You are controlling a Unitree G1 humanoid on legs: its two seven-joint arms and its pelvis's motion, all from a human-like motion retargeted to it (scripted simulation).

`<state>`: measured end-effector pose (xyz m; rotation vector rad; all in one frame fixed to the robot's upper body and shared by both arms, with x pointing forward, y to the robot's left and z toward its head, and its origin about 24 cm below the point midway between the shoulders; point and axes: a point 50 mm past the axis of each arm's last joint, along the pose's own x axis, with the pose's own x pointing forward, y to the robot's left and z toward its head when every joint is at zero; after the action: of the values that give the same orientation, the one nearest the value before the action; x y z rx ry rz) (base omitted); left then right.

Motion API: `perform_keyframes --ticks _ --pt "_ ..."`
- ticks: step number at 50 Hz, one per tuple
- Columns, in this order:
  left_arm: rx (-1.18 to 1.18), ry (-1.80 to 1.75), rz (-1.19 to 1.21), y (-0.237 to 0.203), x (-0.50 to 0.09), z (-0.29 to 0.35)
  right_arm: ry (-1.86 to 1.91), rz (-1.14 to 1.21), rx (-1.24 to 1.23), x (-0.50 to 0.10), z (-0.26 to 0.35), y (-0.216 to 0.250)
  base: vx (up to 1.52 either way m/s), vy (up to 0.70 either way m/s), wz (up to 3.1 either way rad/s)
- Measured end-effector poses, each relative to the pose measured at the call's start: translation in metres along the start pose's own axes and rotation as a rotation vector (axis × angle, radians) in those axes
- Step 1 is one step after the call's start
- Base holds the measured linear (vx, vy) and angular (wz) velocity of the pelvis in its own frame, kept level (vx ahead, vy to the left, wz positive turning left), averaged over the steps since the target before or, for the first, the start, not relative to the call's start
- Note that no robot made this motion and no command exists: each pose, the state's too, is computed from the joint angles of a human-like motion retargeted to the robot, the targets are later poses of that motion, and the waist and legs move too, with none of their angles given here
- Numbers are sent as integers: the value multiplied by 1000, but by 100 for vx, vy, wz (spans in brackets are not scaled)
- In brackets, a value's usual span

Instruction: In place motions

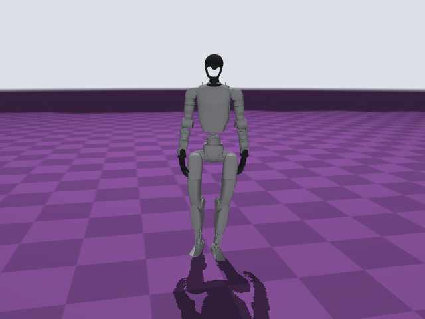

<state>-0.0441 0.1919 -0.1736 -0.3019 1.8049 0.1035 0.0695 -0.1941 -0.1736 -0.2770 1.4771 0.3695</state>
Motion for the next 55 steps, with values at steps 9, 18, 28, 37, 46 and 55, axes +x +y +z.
perform_keyframes --ticks 9,18,28,37,46,55 --pt "32 -161 -39 -14 -8 51 279 77 -13 -2 -63 19 0 -5 12" --pt "131 -165 -91 -24 -12 67 313 55 16 -5 -82 18 -3 -5 -93" --pt "148 -106 25 -3 -8 42 232 51 40 -1 -65 17 -4 -8 51" --pt "0 -62 12 7 -4 16 223 74 25 -1 -60 17 -4 -2 10" --pt "4 -105 -7 2 -3 21 217 15 13 -3 -50 -1 -12 0 42" --pt "-43 -58 -39 -3 2 0 108 -38 -73 -5 -9 -18 -9 1 -56"
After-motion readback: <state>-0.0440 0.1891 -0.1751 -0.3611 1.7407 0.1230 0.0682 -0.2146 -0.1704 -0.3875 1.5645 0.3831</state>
